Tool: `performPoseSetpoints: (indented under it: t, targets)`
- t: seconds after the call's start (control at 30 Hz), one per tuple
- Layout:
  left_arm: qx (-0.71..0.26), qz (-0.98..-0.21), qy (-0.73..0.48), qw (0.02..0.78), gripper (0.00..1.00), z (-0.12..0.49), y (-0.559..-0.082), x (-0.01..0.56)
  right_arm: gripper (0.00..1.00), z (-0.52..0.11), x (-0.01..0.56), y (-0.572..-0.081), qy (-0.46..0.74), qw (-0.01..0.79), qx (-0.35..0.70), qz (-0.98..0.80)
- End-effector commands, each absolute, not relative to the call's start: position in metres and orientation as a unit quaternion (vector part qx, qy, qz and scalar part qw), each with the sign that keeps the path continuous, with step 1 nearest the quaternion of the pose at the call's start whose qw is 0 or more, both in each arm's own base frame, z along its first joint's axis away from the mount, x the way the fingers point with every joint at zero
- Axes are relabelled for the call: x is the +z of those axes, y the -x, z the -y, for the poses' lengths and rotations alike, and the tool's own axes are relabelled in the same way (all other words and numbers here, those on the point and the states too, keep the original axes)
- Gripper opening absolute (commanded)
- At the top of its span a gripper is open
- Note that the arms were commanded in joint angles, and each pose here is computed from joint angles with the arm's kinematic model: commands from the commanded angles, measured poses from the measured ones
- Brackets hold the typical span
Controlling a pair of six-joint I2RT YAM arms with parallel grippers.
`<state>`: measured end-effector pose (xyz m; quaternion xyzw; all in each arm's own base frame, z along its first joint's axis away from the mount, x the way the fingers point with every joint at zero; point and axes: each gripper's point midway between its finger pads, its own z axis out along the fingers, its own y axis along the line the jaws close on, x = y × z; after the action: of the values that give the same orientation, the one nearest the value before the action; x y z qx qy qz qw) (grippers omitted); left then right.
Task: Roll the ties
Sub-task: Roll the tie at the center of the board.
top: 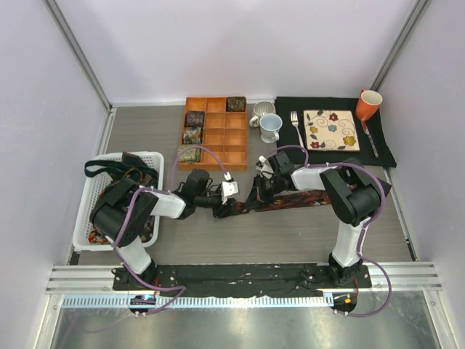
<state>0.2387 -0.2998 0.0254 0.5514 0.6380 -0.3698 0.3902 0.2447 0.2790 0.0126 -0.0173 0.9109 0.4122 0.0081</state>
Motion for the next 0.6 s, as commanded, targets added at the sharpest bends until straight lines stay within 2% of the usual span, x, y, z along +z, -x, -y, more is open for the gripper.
performPoseSetpoints:
  t: [0.0,0.13,0.23,0.27,0.3,0.33,0.37,0.57]
  targets:
    - [-0.379,-0.615,-0.559,0.406,0.36,0.315,-0.241,0.039,0.01,-0.221,-0.061,-0.217,-0.005,-0.024,0.248,-0.969]
    - [-0.363,-0.627,-0.562,0.399,0.24,0.311,-0.24,0.039,0.01,-0.226,-0.057,-0.22,-0.002,-0.02,0.256,-0.966]
    - [-0.352,-0.634,-0.563,0.395,0.19,0.307,-0.239,0.042,0.01,-0.226,-0.054,-0.222,-0.002,-0.016,0.258,-0.966]
    - [-0.358,-0.635,-0.562,0.391,0.23,0.306,-0.235,0.043,0.01,-0.227,-0.054,-0.223,-0.003,-0.014,0.258,-0.966]
    - [-0.364,-0.637,-0.558,0.388,0.32,0.307,-0.233,0.045,0.01,-0.226,-0.055,-0.222,-0.003,-0.015,0.258,-0.966]
    - [-0.37,-0.636,-0.556,0.387,0.52,0.308,-0.233,0.046,0.01,-0.225,-0.057,-0.22,-0.004,-0.017,0.257,-0.966]
    - [-0.375,-0.638,-0.552,0.384,0.57,0.309,-0.232,0.044,0.01,-0.225,-0.059,-0.219,-0.006,-0.021,0.256,-0.967]
    - [-0.405,-0.632,-0.524,0.402,0.59,0.319,-0.234,0.041,0.01,-0.219,-0.068,-0.21,-0.011,-0.036,0.244,-0.969]
